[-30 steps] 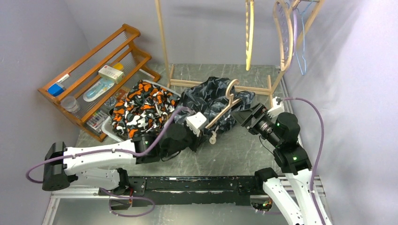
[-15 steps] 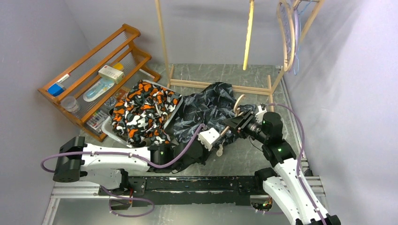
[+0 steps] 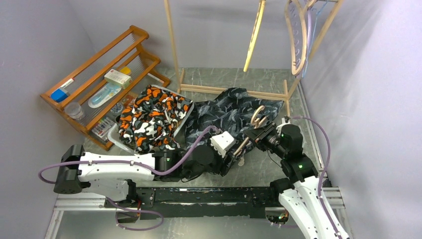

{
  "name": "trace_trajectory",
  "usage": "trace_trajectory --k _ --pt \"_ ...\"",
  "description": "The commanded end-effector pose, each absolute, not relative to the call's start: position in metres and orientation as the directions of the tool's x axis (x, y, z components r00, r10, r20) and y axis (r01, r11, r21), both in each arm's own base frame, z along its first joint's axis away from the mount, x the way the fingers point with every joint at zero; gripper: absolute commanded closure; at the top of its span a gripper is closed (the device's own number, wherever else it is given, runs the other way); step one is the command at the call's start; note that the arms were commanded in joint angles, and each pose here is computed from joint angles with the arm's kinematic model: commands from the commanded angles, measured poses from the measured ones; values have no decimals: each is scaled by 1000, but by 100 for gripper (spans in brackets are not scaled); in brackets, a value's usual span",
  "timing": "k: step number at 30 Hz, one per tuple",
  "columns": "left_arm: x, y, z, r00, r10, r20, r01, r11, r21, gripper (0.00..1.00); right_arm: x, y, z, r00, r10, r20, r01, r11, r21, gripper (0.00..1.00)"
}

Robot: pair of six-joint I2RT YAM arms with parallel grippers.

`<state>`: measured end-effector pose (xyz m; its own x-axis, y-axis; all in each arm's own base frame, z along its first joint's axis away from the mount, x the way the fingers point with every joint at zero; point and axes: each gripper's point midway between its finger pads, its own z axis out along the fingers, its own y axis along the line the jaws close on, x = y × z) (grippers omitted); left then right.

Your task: Remove the shorts from the hanger

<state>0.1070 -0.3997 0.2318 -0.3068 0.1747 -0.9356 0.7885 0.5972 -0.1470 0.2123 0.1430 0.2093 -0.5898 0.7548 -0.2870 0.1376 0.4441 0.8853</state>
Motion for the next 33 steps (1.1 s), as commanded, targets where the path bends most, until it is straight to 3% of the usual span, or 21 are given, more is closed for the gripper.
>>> trace_trajectory --k 1,5,10,14,17,18,22,28,33 --pt "95 -406 249 -336 190 -923 839 505 -201 34 218 129 216 -534 766 -358 138 496 857 100" --pt "92 -412 219 -387 311 -868 847 492 -201 39 219 130 215 -528 773 -351 137 486 863 100" --pt "105 -419 194 -483 321 -815 793 554 -252 49 219 128 216 -531 768 -358 146 499 854 100" --pt "116 -420 184 -539 312 -782 748 605 -273 67 218 123 216 -520 766 -379 157 521 839 100" --pt "113 -421 189 -547 285 -787 751 582 -312 83 218 121 217 -511 767 -388 162 529 833 100" --pt "112 -420 189 -550 280 -787 751 578 -320 85 218 120 215 -511 767 -388 167 531 831 100" --pt "111 -415 190 -557 274 -784 749 574 -331 68 218 120 210 -519 764 -383 185 538 823 100" --pt "109 -412 189 -557 293 -777 754 571 -325 67 218 120 206 -519 768 -375 196 534 822 100" --pt "108 -411 189 -555 292 -779 757 566 -327 81 218 120 204 -523 766 -374 203 538 818 100"
